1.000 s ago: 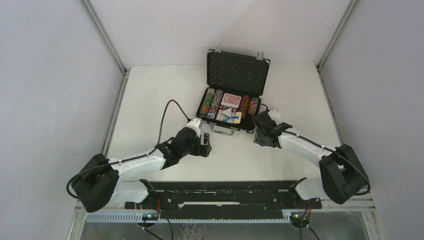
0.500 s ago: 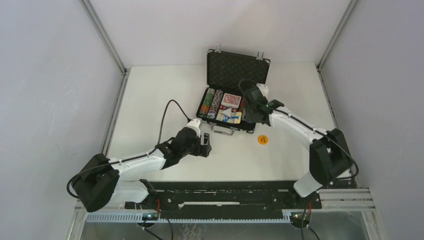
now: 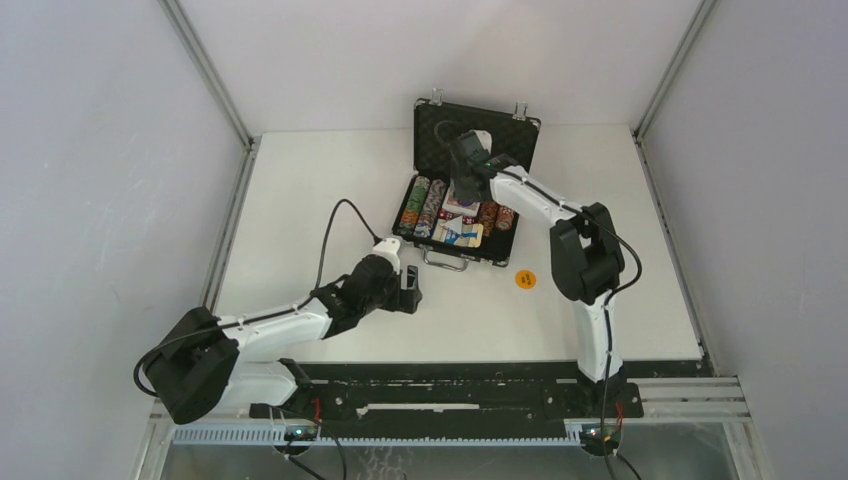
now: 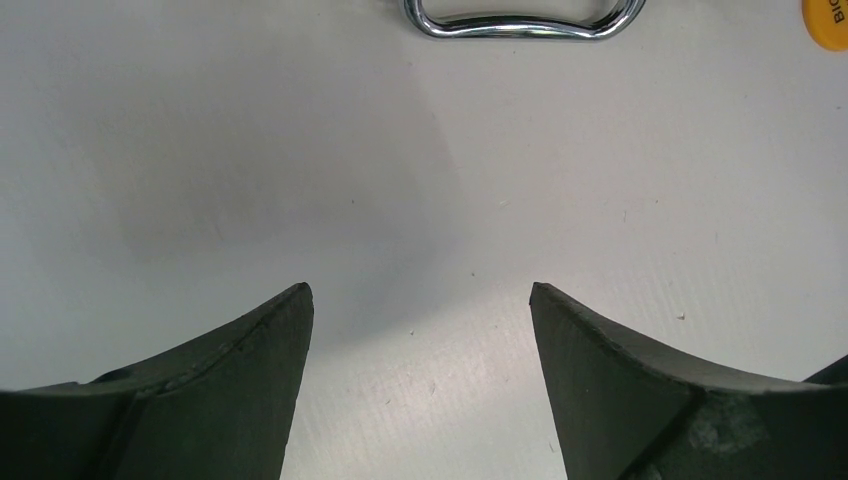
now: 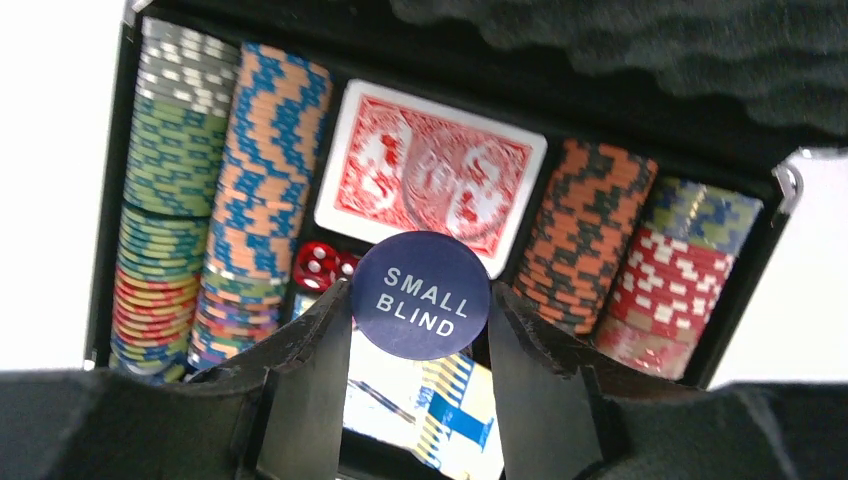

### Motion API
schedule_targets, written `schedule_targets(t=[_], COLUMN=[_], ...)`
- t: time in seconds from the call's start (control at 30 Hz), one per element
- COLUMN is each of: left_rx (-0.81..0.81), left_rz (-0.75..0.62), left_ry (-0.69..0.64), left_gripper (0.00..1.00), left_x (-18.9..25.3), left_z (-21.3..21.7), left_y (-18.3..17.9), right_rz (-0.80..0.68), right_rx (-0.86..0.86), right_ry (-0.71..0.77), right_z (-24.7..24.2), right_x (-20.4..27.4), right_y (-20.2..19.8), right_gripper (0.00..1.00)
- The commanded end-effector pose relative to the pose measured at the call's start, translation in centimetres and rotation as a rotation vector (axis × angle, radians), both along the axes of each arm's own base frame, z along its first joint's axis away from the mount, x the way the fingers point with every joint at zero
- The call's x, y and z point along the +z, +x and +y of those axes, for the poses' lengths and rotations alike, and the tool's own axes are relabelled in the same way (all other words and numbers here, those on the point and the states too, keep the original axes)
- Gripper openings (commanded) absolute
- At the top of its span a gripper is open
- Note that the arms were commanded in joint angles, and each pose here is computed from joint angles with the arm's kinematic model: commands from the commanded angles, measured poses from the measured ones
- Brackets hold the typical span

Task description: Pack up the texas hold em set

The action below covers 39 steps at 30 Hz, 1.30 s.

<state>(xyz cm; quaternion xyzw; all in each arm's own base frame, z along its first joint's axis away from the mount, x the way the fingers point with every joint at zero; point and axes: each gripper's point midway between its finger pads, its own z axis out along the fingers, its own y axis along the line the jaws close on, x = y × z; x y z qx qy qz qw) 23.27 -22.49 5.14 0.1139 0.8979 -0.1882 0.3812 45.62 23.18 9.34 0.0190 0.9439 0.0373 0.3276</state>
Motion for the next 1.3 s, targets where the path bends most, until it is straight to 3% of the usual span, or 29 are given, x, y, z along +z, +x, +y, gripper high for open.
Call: schedule_targets(t=[0.0, 0.23, 0.37, 0.47, 0.6, 0.8, 1.1, 1.27], left_rx=[0.013, 0.012, 0.01, 0.013, 0.012, 0.002, -0.019, -0.033], left_rz=[-0.077, -0.075, -0.071, -0.072, -0.072, -0.065, -0.05, -0.037], left_ry=[-0.051, -0.047, -0.045, -0.043, -0.041, -0.05, -0.077, -0.094], left_gripper=[0.84, 0.84, 0.84, 0.84, 0.84, 0.84, 0.84, 0.84], left_x=[3.2, 3.1, 3.0, 3.0, 2.9, 2.9, 2.9, 2.9], left_z=[-1.4, -1.4, -1.5, -1.5, -1.4, -1.7, -2.4, -2.8], left_y=[1.9, 1.9, 1.9, 2.0, 1.9, 1.8, 1.5, 1.4], right_rz=[-0.051, -0.015, -0.019, -0.053, -0.17, -0.182, -0.025, 0.054], right_rx=[0.03, 0.059, 0.07, 0.053, 0.014, -0.084, -0.231, -0.262], right_ry=[0.012, 0.034, 0.041, 0.065, 0.098, 0.035, -0.016, -0.042], right_z=[1.0, 2.7, 3.0, 2.5, 0.5, -5.3, -13.4, -15.1], right_x=[2.6, 0.5, 0.4, 1.5, 5.1, 5.1, -1.4, -3.6], right_y=[2.3, 2.8, 2.8, 2.8, 1.5, -3.8, -13.9, -16.5], right_gripper=[0.55, 0.61, 0.77, 0.83, 0.84, 0.84, 0.84, 0.84])
